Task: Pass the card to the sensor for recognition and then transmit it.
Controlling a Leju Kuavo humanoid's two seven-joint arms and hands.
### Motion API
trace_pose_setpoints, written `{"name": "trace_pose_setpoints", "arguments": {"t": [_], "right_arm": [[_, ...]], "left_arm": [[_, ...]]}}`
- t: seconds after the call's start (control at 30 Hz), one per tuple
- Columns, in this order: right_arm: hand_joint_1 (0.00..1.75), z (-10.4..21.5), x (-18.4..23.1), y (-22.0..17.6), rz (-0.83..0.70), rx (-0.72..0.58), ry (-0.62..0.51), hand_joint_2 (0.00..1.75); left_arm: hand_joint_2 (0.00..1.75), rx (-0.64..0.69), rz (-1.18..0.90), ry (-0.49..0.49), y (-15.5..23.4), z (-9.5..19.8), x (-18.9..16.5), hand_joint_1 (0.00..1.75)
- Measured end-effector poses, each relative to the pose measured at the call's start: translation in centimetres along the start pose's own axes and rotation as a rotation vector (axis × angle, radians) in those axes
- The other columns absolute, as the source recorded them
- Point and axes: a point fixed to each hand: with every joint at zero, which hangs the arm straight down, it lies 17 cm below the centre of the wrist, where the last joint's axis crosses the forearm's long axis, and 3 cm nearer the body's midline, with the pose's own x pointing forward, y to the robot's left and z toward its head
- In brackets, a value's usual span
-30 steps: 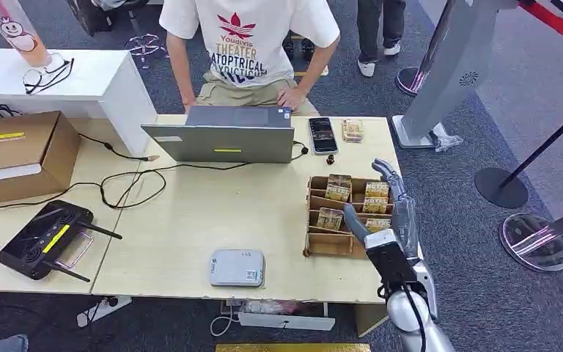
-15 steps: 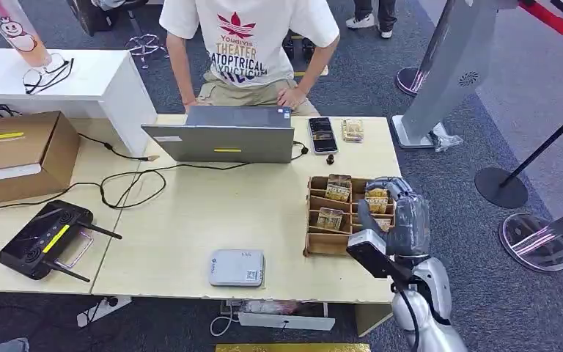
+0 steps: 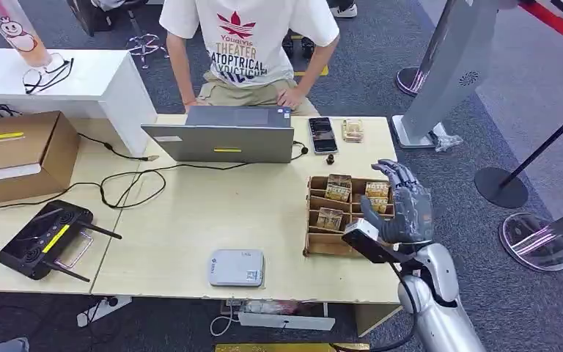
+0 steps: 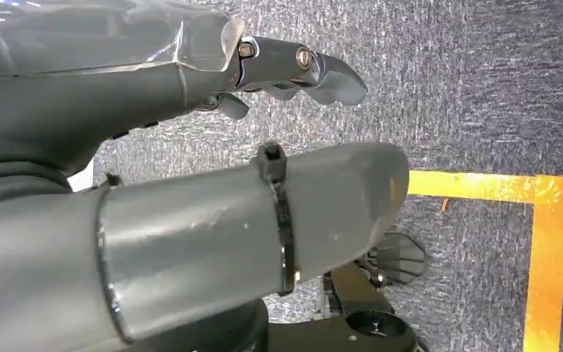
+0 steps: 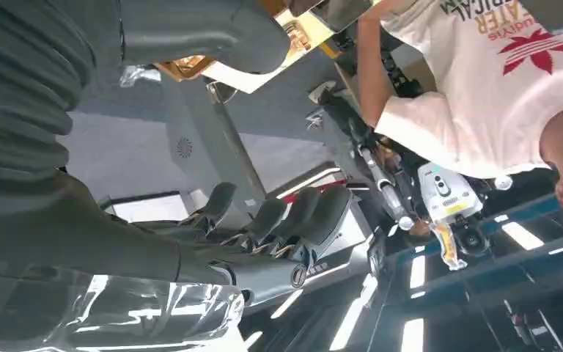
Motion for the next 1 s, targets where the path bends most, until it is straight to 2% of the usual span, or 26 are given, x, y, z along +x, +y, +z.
{"name": "trace_pose_setpoints", "arguments": {"t": [0.33, 0.37, 0.5, 0.57, 0.8, 0.87, 1.0], "right_arm": [[0.77, -0.5, -2.6, 0.3, 0.037, 0.010, 0.038, 1.75], [0.70, -0.6, -2.8, 0.4, 0.039, 0.011, 0.042, 1.75], [0.80, -0.4, -3.7, 0.4, 0.065, 0.012, 0.060, 1.75], [0.73, -0.2, -4.3, 0.4, 0.079, 0.015, 0.072, 1.75], [0.73, 0.4, -6.0, 0.6, 0.104, 0.036, 0.100, 1.75], [0.66, 0.5, -6.4, 0.6, 0.108, 0.041, 0.105, 1.75], [0.66, 0.7, -6.8, 0.8, 0.110, 0.048, 0.116, 1.75]], "left_arm": [[0.00, -0.002, -0.004, -0.002, 0.2, -0.1, 0.0, 0.00], [0.00, -0.002, -0.004, -0.002, 0.3, -0.1, 0.0, 0.00], [0.00, -0.001, -0.008, -0.003, 0.3, -0.1, 0.0, 0.00], [0.00, -0.001, -0.009, -0.003, 0.3, -0.1, 0.0, 0.00], [0.00, 0.003, -0.009, -0.005, 0.4, -0.1, 0.1, 0.00], [0.00, 0.003, -0.009, -0.005, 0.4, -0.1, 0.1, 0.00], [0.00, 0.003, -0.009, -0.008, 0.4, -0.1, 0.2, 0.00]]}}
